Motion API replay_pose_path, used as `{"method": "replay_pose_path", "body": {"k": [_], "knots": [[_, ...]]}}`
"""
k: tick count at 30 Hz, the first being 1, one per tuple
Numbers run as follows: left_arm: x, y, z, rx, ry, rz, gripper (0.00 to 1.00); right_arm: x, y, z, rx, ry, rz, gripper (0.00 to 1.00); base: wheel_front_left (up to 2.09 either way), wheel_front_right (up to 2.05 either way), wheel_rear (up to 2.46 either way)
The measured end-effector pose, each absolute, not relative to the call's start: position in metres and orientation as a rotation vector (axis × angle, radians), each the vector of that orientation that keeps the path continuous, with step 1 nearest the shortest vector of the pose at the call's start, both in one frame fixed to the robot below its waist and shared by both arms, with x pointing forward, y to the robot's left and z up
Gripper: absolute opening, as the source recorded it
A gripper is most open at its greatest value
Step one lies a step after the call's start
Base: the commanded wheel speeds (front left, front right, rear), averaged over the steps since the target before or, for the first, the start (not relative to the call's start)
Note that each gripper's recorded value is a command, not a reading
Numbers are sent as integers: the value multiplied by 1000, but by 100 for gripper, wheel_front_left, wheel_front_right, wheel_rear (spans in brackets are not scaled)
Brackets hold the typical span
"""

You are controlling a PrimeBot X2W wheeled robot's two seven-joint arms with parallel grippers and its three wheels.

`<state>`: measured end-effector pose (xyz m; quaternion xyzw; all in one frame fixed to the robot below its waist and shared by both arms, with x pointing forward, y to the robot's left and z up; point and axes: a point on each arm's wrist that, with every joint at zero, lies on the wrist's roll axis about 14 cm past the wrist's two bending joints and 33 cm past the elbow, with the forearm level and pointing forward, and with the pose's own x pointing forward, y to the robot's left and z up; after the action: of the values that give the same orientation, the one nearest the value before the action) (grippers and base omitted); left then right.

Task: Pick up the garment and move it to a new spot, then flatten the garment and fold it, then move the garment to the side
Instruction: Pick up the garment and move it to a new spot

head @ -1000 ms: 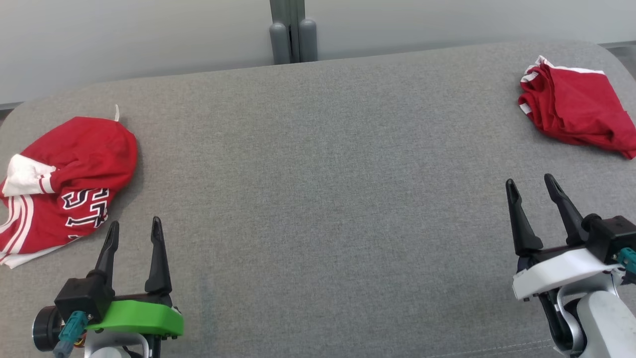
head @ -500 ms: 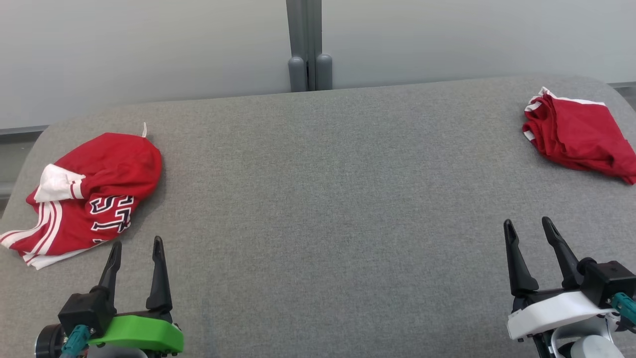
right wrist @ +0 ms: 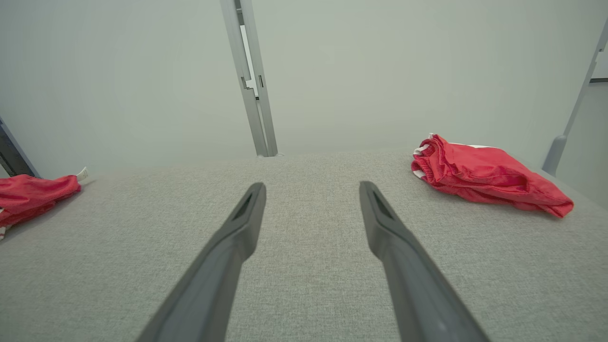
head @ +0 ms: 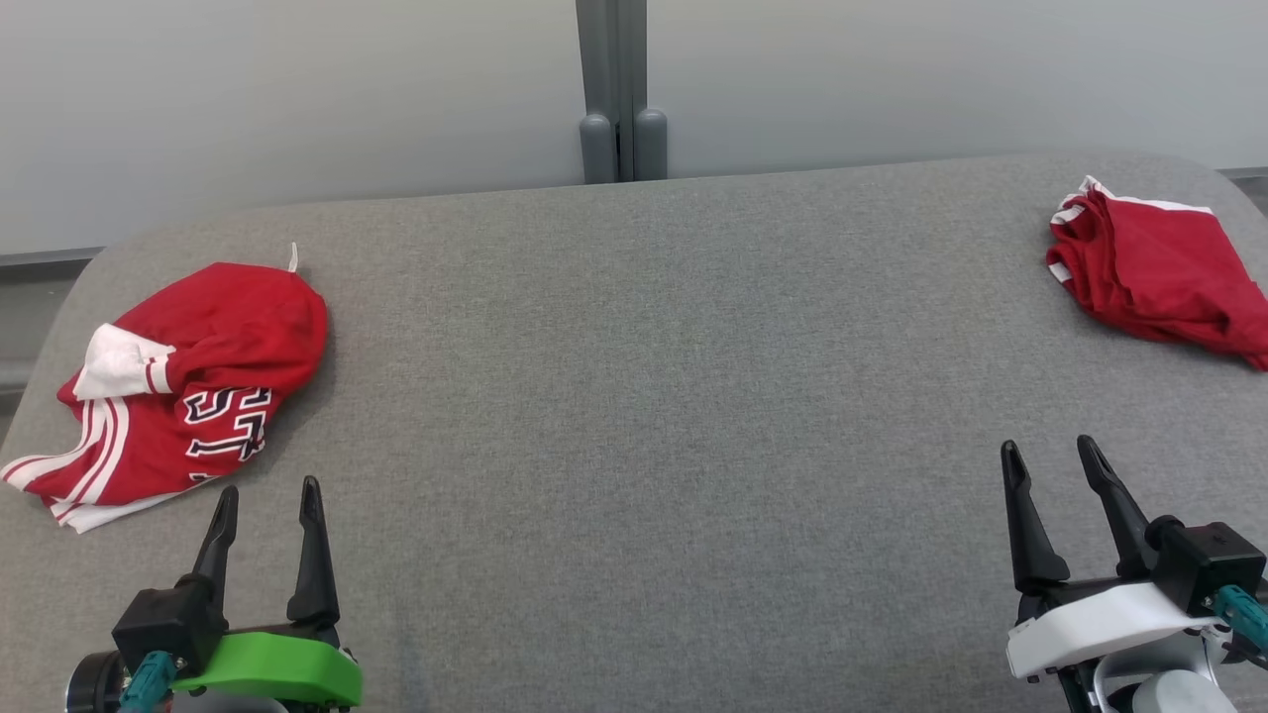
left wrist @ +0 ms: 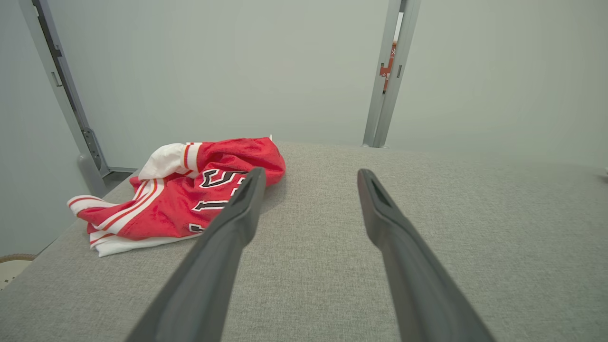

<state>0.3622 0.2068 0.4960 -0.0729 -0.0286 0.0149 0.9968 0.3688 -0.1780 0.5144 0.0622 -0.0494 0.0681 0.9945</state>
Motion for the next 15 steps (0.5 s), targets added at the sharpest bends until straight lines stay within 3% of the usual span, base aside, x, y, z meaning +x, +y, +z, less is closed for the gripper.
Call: {"method": "replay_pose_path", "body": {"k": [15], "knots": [[341,245,496,-127,-62,144,100,383,-136,509,147,-78,245,100,0,0,0]]}}
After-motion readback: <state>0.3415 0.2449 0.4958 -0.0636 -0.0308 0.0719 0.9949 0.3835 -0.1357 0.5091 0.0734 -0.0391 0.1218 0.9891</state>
